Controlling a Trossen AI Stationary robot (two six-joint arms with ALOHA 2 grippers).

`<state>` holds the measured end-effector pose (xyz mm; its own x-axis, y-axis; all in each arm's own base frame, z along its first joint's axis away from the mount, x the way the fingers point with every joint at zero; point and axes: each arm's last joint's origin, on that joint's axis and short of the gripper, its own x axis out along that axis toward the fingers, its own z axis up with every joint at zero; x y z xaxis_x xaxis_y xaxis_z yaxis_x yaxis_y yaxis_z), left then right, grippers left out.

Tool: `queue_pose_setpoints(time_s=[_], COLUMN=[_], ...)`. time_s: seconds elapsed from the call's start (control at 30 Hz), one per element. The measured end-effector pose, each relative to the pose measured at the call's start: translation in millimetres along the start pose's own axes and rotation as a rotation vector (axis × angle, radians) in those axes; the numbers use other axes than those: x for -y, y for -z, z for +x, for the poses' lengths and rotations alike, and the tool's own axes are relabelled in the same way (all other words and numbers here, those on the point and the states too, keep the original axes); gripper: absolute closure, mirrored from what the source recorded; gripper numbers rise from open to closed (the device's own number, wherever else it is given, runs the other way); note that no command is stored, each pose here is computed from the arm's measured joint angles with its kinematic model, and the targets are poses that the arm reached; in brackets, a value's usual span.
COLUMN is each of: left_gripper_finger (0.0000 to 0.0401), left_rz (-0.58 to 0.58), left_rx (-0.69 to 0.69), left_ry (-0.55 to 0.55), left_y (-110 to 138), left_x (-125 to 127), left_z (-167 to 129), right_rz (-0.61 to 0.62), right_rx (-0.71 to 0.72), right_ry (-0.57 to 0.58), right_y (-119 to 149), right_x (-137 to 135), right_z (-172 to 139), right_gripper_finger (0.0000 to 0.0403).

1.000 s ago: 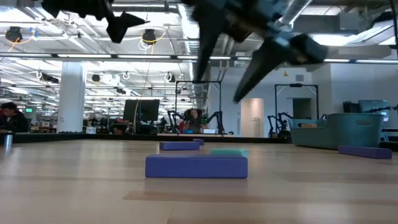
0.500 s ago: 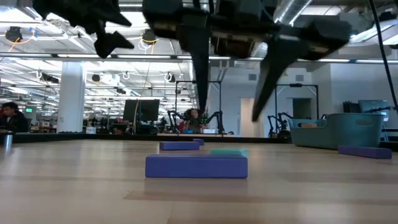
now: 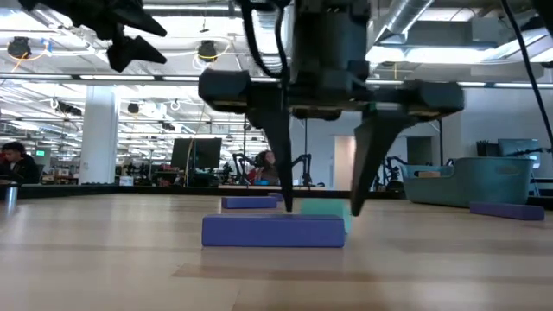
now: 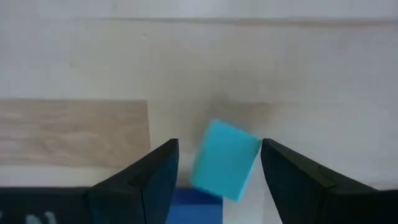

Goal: Sort & place blocks by color
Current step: Put the light blue block into the grey bin

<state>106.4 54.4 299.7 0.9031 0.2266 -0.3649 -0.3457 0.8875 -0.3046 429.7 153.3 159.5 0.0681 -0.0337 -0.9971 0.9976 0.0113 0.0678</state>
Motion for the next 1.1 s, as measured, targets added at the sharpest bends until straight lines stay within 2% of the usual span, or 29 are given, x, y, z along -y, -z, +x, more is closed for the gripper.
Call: queue_pose_setpoints(time_s=[0.07,0.23,0.37,0.47,0.67,0.8,0.97,1.1], left_gripper_finger=[0.0106,0.0106,0.0106,0.0106,0.0106,0.0106,0.0106,0.0106], left_rz=[-0.015,-0.050,-0.047,-0.042,-0.051,-0.048,-0.050,-0.081], left_rx=[-0.001,0.030,0.076,0.094,0.050,0.028,0.045,0.087], left_ry=[-0.031,-0.063,-0.086,-0.102,-0.081,-0.038,-0.015,0.057], left_y=[3.6,11.2,14.6,17.0,27.0,35.2,45.5,53.5], left_x=[0.2,2.8,4.5,4.2,0.6,-2.0,-4.1,-4.9], left_z=[-6.8,-26.1,-38.2,-41.2,-33.3,-25.9,-24.7,-22.4], right_rz=[-0.031,-0.114,-0.131,-0.149,-0.164,-0.142,-0.091,-0.056], right_rx=[-0.016,-0.189,-0.204,-0.199,-0.193,-0.189,-0.198,-0.168], right_ry=[0.006,0.003,0.010,0.039,0.067,0.028,-0.001,-0.004], right_y=[-8.0,-18.3,-14.0,-10.6,-3.2,4.7,17.4,19.1], right_x=[-1.3,-6.2,-4.7,-0.5,7.4,8.8,7.1,7.1], right_z=[3.7,13.3,13.9,13.8,4.1,-6.3,1.4,4.9], right_gripper_finger=[0.0176,0.0242,0.0279,0.0285,0.0257,0.0207,0.0148,0.0138])
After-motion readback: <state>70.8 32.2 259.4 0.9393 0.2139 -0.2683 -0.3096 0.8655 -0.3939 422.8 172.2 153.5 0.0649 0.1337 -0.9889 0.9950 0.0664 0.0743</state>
